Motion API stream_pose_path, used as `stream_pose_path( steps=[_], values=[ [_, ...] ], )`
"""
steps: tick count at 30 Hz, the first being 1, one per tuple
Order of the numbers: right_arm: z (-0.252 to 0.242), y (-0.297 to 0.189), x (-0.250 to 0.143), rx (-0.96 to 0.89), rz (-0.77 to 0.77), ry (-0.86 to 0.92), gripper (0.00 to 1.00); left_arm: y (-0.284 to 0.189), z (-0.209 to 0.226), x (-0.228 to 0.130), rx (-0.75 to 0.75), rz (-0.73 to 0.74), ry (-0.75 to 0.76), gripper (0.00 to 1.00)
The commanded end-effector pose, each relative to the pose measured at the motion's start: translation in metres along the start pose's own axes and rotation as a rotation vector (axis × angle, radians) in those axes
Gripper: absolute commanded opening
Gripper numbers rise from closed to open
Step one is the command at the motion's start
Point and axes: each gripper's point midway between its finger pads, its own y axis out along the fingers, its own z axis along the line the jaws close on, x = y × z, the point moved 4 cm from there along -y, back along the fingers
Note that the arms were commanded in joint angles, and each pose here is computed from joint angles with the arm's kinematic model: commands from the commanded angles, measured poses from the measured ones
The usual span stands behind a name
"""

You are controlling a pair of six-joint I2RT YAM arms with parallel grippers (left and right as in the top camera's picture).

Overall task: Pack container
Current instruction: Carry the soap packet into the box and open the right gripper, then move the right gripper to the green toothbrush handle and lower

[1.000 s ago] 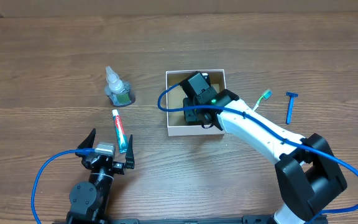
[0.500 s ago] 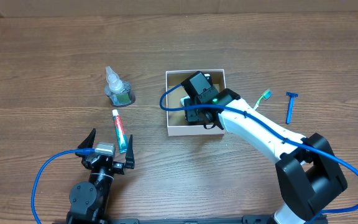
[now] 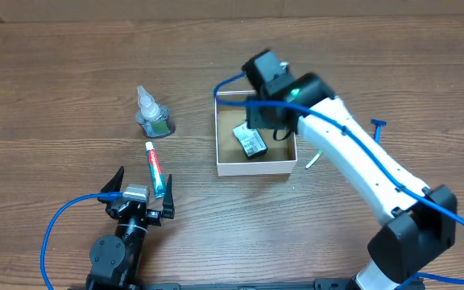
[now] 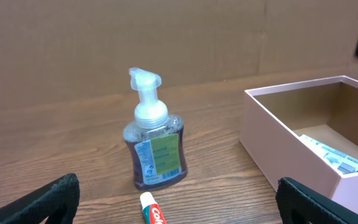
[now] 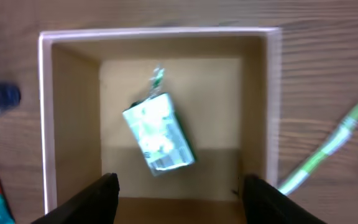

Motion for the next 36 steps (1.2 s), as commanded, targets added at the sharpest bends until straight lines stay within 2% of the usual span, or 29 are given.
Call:
stream_pose_path(
  steps=[1, 5, 13, 27, 36],
  values=[
    [-0.043, -0.017, 0.018, -0.102, -0.042, 0.197, 0.65, 0.0, 0.0, 0.001, -0.004, -0.01, 0.011, 1.0],
    [-0.101, -0.01, 0.019, -0.215, 0.007, 0.386, 0.65, 0.0, 0.0, 0.001, -0.004, -0.01, 0.011, 1.0],
    [-0.156, 0.028, 0.008, -0.181, 0.105, 0.577, 0.65, 0.0, 0.0, 0.001, -0.004, -0.01, 0.011, 1.0],
    [-0.159, 0.1, -0.04, -0.147, 0.155, 0.71, 0.62, 0.0, 0.0, 0.001, -0.004, -0.01, 0.011, 1.0],
    [-0.159, 0.114, -0.045, -0.137, 0.127, 0.751, 0.61, 0.0, 0.0, 0.001, -0.004, -0.01, 0.011, 1.0]
  ],
)
